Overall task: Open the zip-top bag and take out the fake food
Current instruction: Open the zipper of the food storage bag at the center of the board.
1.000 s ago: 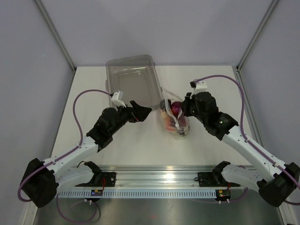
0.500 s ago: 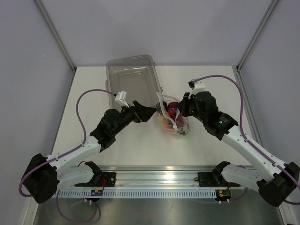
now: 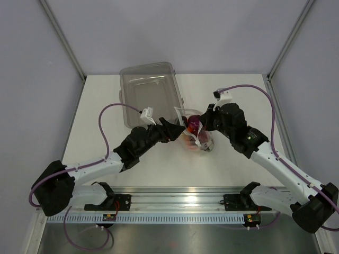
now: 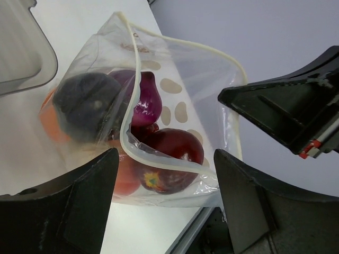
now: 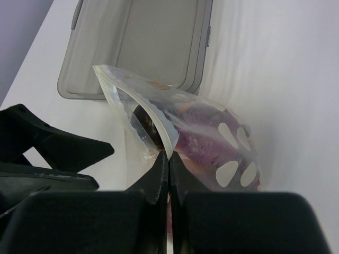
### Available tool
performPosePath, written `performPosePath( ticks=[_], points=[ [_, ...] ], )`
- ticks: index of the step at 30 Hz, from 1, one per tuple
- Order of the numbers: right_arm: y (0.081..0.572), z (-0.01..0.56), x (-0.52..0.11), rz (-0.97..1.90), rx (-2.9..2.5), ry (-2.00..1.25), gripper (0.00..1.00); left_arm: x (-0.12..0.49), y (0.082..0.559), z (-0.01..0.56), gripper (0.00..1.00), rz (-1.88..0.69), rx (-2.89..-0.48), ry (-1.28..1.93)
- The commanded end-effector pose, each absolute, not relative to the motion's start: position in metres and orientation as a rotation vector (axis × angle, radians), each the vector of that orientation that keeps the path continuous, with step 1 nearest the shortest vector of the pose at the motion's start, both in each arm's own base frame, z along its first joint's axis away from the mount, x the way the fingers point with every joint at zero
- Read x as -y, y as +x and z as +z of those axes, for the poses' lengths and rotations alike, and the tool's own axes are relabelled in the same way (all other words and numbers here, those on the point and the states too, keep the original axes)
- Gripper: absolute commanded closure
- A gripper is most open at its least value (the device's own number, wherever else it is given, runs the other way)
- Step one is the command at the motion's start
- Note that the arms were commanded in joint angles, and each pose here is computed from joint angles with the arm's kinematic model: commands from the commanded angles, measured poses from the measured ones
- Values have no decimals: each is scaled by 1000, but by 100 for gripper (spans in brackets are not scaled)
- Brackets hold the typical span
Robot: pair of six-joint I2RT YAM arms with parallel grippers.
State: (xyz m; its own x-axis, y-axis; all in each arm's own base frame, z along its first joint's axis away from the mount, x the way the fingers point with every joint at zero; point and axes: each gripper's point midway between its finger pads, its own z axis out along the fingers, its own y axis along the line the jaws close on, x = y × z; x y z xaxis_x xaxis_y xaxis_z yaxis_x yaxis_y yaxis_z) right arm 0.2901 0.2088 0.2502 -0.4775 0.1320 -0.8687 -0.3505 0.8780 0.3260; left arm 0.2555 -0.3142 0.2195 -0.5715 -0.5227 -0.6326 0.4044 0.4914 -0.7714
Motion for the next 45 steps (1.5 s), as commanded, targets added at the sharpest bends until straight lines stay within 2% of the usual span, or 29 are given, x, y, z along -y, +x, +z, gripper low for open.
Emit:
performPosePath(
  ticks=[1, 10, 14, 22, 28, 29, 36, 40, 43, 45],
  points=[
    [292, 271, -217, 639, -1915, -149, 100, 321, 264, 228, 25, -1254, -1745, -154],
    [292, 269, -220, 651, -1919, -152, 100, 332, 276, 210, 27, -1185, -1799, -164],
    [292, 269, -221, 653, -1919, -152, 100, 339, 279, 208, 32, -1200, -1798, -159],
    [291, 268, -224, 660, -1921, -160, 100, 332, 288, 193, 53, -1076, -1861, -197],
    [292, 267, -226, 661, -1924, -166, 100, 340, 289, 191, 65, -1083, -1868, -166],
    [291, 266, -226, 662, -1926, -166, 100, 341, 290, 191, 71, -1081, -1873, -161],
    [290, 269, -223, 655, -1914, -163, 100, 333, 292, 198, 90, -1051, -1837, -159],
    [291, 267, -221, 635, -1922, -156, 100, 328, 288, 210, 94, -1056, -1809, -146],
    [296, 265, -214, 577, -1933, -141, 100, 328, 285, 219, 100, -1055, -1825, -129],
    [299, 260, -211, 535, -1947, -138, 100, 324, 280, 212, 100, -1025, -1903, -134]
  ],
)
